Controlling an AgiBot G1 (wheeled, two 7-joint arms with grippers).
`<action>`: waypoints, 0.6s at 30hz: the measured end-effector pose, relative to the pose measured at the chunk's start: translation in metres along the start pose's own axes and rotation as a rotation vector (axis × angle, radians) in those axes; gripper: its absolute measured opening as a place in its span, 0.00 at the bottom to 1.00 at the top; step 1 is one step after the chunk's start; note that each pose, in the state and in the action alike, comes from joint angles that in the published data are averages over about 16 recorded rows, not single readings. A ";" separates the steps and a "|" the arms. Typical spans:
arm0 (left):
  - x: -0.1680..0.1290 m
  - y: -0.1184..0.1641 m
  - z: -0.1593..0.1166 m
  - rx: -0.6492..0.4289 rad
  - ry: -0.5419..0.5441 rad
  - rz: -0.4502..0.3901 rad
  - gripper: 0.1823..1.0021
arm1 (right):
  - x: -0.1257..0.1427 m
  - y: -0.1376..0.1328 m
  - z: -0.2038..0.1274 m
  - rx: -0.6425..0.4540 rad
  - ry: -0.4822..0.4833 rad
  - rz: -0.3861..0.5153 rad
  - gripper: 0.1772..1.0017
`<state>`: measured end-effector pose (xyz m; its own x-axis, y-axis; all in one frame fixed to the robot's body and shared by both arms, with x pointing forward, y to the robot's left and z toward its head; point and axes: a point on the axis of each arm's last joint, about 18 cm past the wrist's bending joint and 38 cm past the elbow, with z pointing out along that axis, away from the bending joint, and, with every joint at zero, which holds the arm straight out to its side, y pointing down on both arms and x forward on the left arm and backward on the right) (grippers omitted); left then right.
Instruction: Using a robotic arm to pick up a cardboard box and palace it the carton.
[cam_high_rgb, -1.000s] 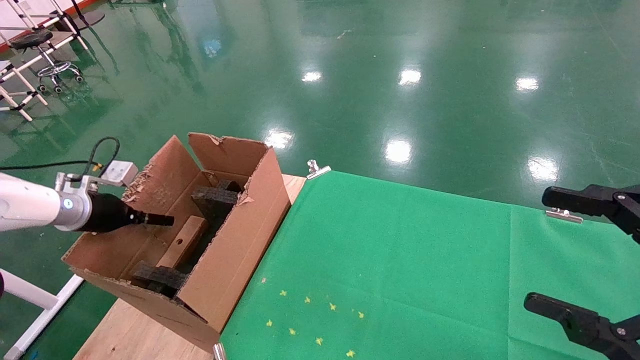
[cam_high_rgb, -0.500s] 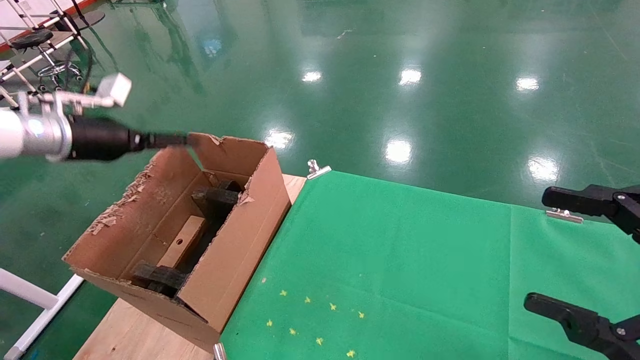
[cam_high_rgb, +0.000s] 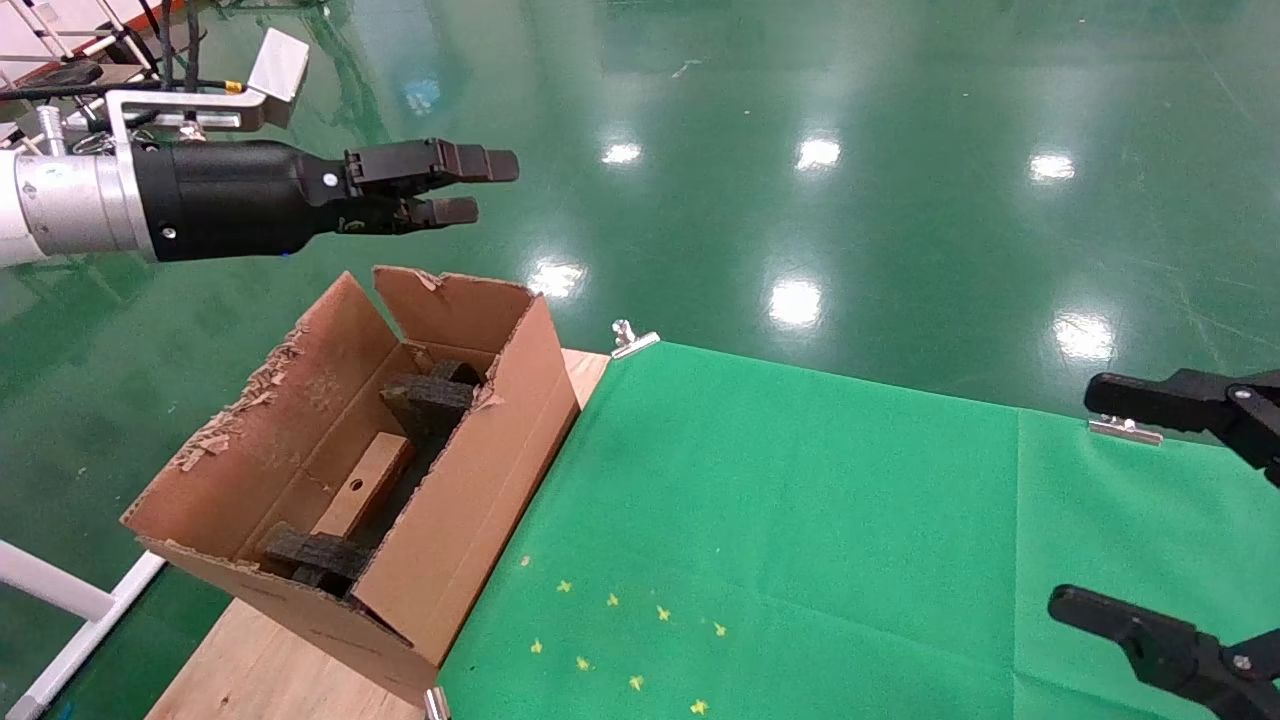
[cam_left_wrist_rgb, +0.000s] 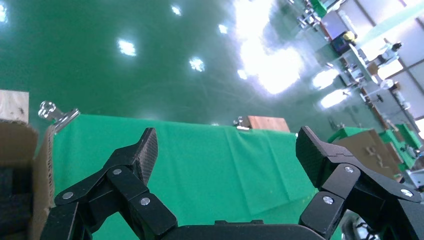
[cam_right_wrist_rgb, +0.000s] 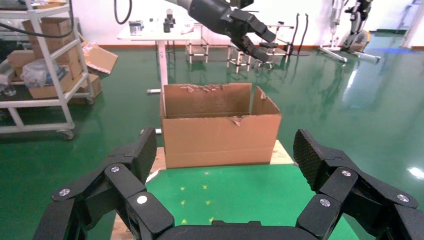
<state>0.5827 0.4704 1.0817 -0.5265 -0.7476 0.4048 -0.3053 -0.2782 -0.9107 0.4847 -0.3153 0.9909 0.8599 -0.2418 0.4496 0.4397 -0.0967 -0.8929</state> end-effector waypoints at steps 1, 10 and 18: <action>0.002 0.000 0.001 0.000 0.010 -0.001 1.00 | 0.000 0.000 0.000 0.000 0.000 0.000 1.00; 0.007 0.007 0.009 -0.002 0.054 0.074 1.00 | 0.000 0.000 0.000 0.000 0.000 0.000 1.00; 0.019 0.020 0.020 -0.003 0.125 0.209 1.00 | 0.000 0.000 0.000 0.000 0.000 0.000 1.00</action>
<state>0.5831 0.4388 1.0698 -0.6727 -0.7081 0.2147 -0.1815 -0.1234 -0.9756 0.4847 -0.3153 0.9909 0.8599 -0.2419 0.4496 0.4397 -0.0967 -0.8930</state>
